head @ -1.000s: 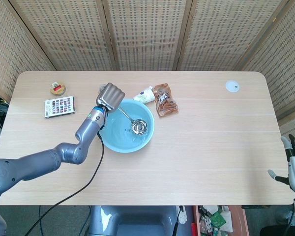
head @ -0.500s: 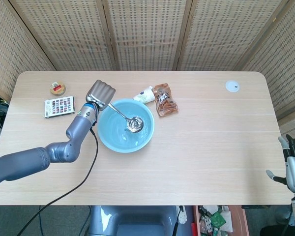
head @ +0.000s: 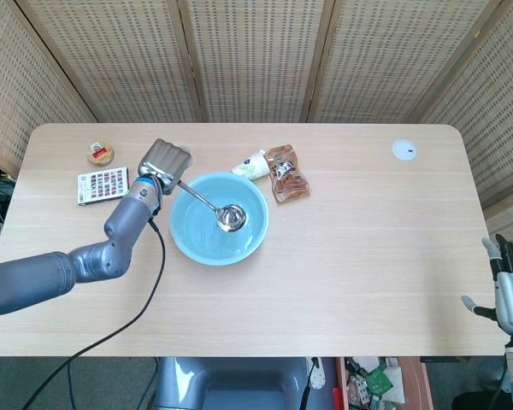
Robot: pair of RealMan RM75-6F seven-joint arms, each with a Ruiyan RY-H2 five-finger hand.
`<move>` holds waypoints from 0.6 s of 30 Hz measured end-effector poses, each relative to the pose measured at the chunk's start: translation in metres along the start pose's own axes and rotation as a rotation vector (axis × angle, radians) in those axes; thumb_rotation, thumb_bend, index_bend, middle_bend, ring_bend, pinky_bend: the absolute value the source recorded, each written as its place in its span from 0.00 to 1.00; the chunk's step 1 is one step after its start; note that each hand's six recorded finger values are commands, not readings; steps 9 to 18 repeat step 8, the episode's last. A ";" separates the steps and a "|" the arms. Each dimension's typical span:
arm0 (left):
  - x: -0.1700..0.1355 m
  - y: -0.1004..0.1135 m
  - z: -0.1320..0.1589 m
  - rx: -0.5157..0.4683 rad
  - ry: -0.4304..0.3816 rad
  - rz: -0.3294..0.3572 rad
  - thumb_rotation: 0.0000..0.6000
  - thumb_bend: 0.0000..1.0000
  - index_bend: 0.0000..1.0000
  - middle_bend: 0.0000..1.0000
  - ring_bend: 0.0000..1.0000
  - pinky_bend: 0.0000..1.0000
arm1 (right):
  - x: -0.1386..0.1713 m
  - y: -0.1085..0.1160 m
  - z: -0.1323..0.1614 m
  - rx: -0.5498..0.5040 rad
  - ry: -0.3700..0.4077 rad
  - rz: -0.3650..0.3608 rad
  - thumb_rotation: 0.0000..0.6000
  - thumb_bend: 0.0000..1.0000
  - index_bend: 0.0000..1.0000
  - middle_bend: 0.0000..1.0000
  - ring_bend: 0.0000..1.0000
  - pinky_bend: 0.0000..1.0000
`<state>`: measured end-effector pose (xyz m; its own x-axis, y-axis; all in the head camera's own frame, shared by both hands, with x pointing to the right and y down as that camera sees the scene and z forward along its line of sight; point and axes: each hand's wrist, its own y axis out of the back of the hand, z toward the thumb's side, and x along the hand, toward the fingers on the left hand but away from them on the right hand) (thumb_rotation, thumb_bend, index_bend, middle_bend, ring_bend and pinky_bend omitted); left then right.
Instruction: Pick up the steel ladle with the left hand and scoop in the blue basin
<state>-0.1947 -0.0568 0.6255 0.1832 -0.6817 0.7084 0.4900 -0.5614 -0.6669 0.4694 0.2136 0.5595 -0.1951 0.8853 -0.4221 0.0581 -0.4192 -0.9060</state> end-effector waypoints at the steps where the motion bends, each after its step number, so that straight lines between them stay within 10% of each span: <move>1: 0.000 0.000 0.000 0.000 0.000 -0.003 1.00 0.49 1.00 1.00 0.98 1.00 | 0.000 0.000 0.000 0.000 -0.001 0.000 1.00 0.00 0.00 0.00 0.00 0.00; 18: 0.000 0.001 0.000 0.004 0.002 -0.004 1.00 0.49 1.00 1.00 0.98 1.00 | 0.000 -0.001 0.000 0.001 -0.003 0.001 1.00 0.00 0.00 0.00 0.00 0.00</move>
